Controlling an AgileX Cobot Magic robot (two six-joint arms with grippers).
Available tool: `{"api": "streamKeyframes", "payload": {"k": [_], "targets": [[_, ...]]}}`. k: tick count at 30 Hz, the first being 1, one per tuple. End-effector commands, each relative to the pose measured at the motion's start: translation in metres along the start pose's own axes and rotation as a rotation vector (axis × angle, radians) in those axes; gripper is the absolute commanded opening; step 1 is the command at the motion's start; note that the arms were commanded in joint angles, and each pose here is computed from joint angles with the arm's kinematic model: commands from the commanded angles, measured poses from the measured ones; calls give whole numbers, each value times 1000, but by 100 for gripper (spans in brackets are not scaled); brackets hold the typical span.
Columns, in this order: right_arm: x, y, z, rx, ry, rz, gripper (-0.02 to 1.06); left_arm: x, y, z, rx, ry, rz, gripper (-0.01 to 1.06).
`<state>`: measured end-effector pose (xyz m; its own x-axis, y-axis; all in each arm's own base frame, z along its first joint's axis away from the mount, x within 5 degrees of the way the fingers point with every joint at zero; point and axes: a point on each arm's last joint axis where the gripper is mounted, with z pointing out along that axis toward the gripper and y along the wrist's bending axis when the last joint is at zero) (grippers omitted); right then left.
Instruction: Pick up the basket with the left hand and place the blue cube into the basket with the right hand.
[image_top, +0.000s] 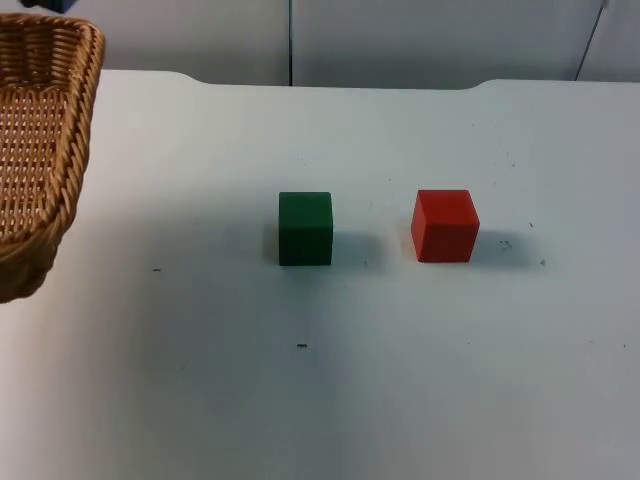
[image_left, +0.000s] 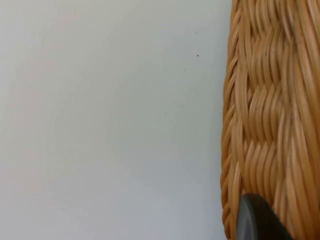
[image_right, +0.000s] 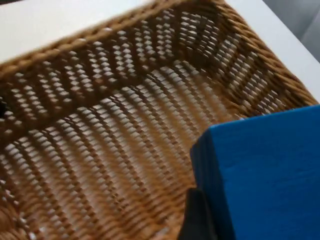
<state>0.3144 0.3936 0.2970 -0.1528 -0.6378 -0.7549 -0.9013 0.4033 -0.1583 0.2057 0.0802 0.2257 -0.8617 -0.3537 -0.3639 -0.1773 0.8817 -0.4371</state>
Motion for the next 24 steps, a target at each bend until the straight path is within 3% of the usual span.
{"api": "streamKeyframes", "payload": {"k": [1,5,14,24], "targets": [[-5,15,7,-18,-30,-33,0,-2,-12,1,51,10,24,0],[-4,29,17,-39,-30,-48,0,-1,-18,3,72,24,36,0],[9,31,45,-32,-32,-29,0,0,-20,3,88,35,35,0],[41,38,88,-63,47,-9,0,-1,-20,3,91,33,33,0]]}}
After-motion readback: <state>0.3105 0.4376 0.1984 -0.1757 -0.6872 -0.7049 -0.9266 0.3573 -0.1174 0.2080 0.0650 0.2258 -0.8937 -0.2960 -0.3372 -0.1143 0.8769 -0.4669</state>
